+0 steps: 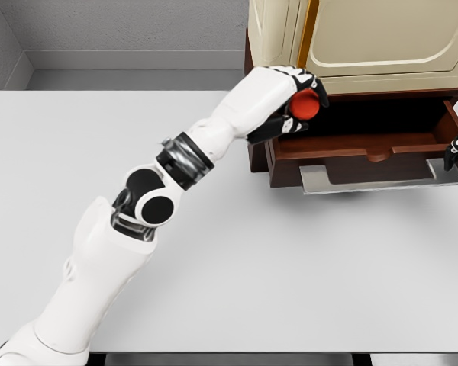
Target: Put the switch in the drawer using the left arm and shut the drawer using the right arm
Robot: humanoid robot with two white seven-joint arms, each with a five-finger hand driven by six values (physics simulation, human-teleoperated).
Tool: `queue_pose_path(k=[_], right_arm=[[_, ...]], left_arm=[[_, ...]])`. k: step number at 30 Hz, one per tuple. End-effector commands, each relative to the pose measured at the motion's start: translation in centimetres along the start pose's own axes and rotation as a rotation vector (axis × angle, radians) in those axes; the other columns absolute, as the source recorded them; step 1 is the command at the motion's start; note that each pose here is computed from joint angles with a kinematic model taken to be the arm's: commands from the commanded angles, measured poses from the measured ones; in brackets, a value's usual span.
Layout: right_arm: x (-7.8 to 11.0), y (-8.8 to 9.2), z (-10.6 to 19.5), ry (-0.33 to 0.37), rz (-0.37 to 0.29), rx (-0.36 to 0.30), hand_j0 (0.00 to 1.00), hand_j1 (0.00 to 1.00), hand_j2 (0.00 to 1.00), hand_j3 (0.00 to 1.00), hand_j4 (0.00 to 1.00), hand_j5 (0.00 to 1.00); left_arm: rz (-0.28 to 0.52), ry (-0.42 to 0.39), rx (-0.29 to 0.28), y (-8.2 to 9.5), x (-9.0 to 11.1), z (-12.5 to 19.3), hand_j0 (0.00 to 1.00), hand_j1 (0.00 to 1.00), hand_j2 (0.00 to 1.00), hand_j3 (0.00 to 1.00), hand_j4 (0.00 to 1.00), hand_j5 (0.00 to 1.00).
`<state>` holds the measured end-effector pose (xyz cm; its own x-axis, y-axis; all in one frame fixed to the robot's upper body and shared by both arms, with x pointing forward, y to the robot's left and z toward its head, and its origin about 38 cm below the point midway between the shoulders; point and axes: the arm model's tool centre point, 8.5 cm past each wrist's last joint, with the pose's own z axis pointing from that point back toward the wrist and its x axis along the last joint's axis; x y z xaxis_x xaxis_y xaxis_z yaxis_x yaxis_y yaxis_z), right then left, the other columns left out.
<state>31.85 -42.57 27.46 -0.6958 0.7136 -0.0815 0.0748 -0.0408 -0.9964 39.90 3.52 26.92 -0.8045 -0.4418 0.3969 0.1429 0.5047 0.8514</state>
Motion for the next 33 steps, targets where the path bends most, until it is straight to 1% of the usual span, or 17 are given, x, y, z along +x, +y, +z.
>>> queue_pose_path(k=[1,3,5,8,10,14,16,24,27,28,29,30,31,33], right_arm=[[0.0,-0.1,0.0,0.000,-0.004,-0.003,0.24,0.24,0.24,0.24,0.24,0.24],[0.0,-0.1,0.0,0.000,-0.003,-0.004,0.24,0.24,0.24,0.24,0.24,0.24],[0.0,-0.1,0.0,0.000,-0.006,-0.004,0.24,0.24,0.24,0.24,0.24,0.24],[0.6,-0.2,-0.4,-0.020,-0.007,-0.010,0.24,0.24,0.24,0.24,0.24,0.24],[0.6,-0.3,-0.4,-0.020,-0.006,-0.011,0.24,0.24,0.24,0.24,0.24,0.24],[0.5,-0.3,-0.3,-0.019,-0.005,-0.011,0.24,0.24,0.24,0.24,0.24,0.24],[0.5,-0.3,-0.3,-0.019,-0.006,-0.010,0.24,0.24,0.24,0.24,0.24,0.24],[0.4,-0.3,-0.3,-0.017,-0.003,-0.009,0.24,0.24,0.24,0.24,0.24,0.24],[0.4,-0.3,-0.3,-0.017,-0.003,-0.009,0.24,0.24,0.24,0.24,0.24,0.24],[0.4,-0.3,-0.3,-0.017,-0.003,-0.009,0.24,0.24,0.24,0.24,0.24,0.24],[0.4,-0.3,-0.3,-0.017,-0.003,-0.009,0.24,0.24,0.24,0.24,0.24,0.24],[0.4,-0.3,-0.3,-0.017,-0.003,-0.009,0.24,0.24,0.24,0.24,0.24,0.24],[0.4,-0.2,-0.3,-0.015,-0.003,-0.008,0.24,0.24,0.24,0.24,0.24,0.24],[0.4,-0.2,-0.3,-0.015,-0.003,-0.008,0.24,0.24,0.24,0.24,0.24,0.24]], left_arm=[[0.003,0.012,-0.008,-0.7,-0.1,-0.5,0.43,0.43,0.43,0.43,0.43,0.43],[-0.002,0.015,-0.031,-1.4,-0.3,-0.9,0.43,0.43,0.43,0.43,0.43,0.43],[-0.002,0.015,-0.033,-1.4,-0.3,-1.3,0.43,0.43,0.43,0.43,0.43,0.43],[-0.017,0.015,-0.034,-1.5,-0.2,-1.5,0.43,0.43,0.43,0.43,0.43,0.43],[-0.026,0.008,-0.054,-2.0,-0.1,-1.7,0.43,0.43,0.43,0.43,0.43,0.43],[-0.029,0.013,-0.059,-2.1,-0.2,-1.9,0.44,0.44,0.44,0.44,0.44,0.44],[-0.061,0.027,-0.072,-2.3,-0.7,-2.0,0.44,0.44,0.44,0.44,0.44,0.44],[-0.090,0.032,-0.078,-2.4,-0.7,-2.0,0.44,0.44,0.44,0.44,0.44,0.44],[-0.121,0.036,-0.081,-2.4,-0.8,-2.0,0.45,0.45,0.45,0.45,0.45,0.45],[-0.124,0.032,-0.088,-2.6,-0.6,-2.1,0.47,0.47,0.47,0.47,0.47,0.47],[-0.142,0.023,-0.102,-3.1,-0.2,-2.2,0.56,0.56,0.56,0.56,0.56,0.56],[-0.158,0.027,-0.105,-3.1,-0.3,-2.2,0.72,0.72,0.72,0.72,0.72,0.72],[-0.159,0.026,-0.106,-3.2,-0.2,-2.2,0.81,0.81,0.81,0.81,0.81,0.81],[-0.187,0.029,-0.109,-3.2,-0.2,-2.2,0.84,0.84,0.84,0.84,0.84,0.84]])
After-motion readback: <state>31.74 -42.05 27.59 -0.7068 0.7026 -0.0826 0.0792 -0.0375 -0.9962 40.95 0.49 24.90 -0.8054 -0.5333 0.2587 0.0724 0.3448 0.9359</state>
